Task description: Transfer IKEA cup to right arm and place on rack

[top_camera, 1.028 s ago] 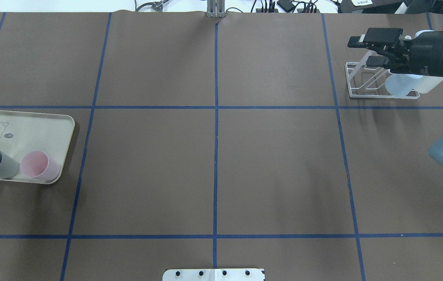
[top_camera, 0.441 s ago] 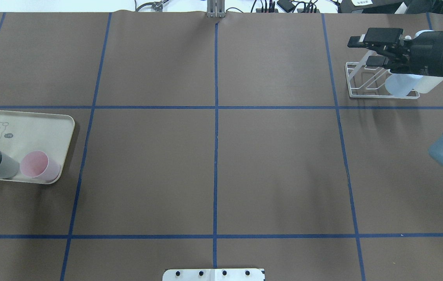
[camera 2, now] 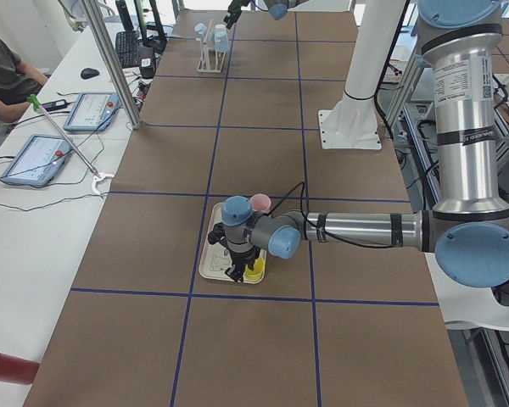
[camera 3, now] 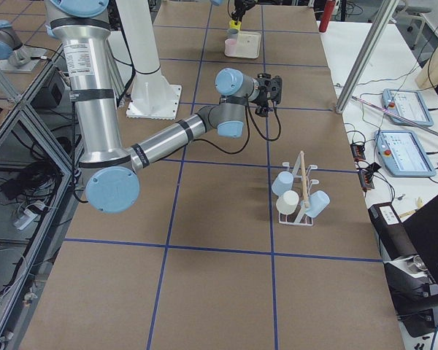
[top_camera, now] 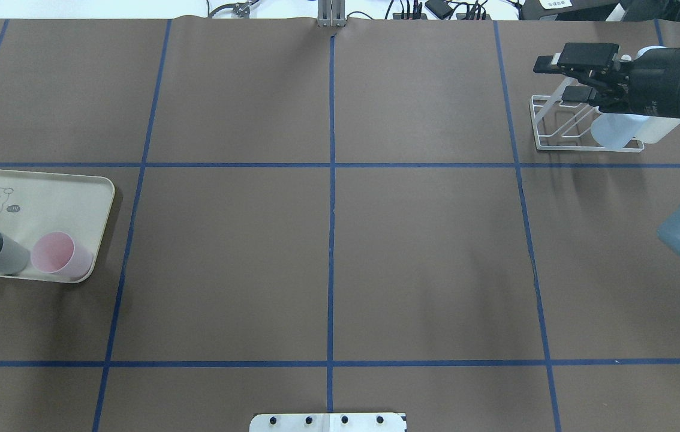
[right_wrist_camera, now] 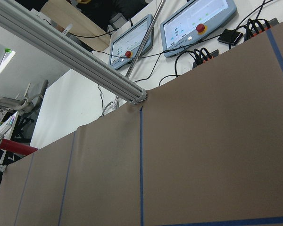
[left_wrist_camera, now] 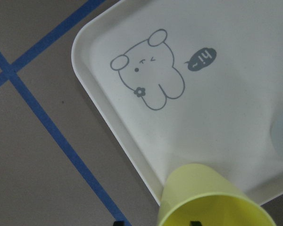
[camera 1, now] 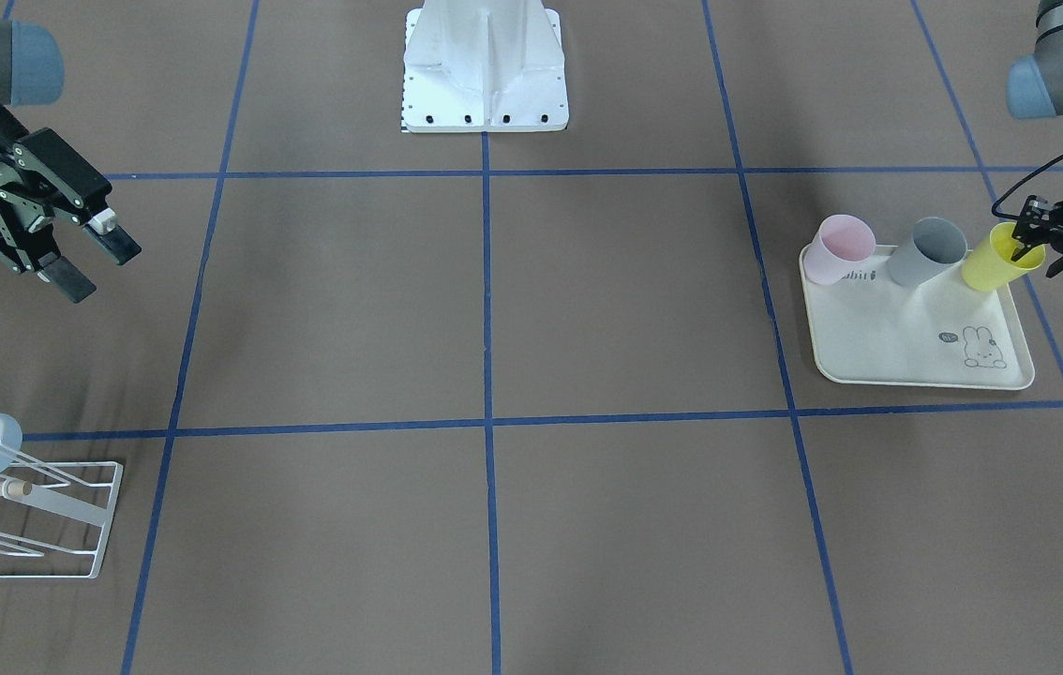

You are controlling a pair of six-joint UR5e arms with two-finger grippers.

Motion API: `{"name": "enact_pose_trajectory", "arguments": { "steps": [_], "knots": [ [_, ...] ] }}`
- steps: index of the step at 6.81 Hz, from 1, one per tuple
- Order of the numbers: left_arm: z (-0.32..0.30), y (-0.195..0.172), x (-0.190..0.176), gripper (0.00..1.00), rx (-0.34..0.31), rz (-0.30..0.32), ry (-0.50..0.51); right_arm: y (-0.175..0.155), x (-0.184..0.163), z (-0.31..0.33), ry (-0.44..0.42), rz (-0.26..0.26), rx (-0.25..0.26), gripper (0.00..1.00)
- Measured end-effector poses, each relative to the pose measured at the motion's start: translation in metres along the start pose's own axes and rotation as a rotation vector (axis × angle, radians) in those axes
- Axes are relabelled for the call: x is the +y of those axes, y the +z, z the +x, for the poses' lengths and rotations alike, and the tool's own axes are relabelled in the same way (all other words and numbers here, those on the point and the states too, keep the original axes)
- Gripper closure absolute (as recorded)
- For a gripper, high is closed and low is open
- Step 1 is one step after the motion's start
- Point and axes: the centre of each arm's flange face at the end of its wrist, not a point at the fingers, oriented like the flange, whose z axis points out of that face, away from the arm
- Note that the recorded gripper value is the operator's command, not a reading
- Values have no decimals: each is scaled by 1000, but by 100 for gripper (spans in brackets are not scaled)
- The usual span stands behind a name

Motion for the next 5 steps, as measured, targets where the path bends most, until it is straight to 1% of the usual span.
{"name": "enact_pose_trajectory", "arguments": {
  "steps": [3, 4, 5],
  "knots": [
    [6, -9, -5, 100, -4, 19, 27, 0, 0, 0, -1, 1, 1, 0],
    [12, -19, -8, 100, -9, 36, 45, 0, 0, 0, -2, 2, 0, 0],
    [15, -37, -12, 100, -24, 67, 58, -1, 0, -1, -2, 3, -2, 0]
  ]
}}
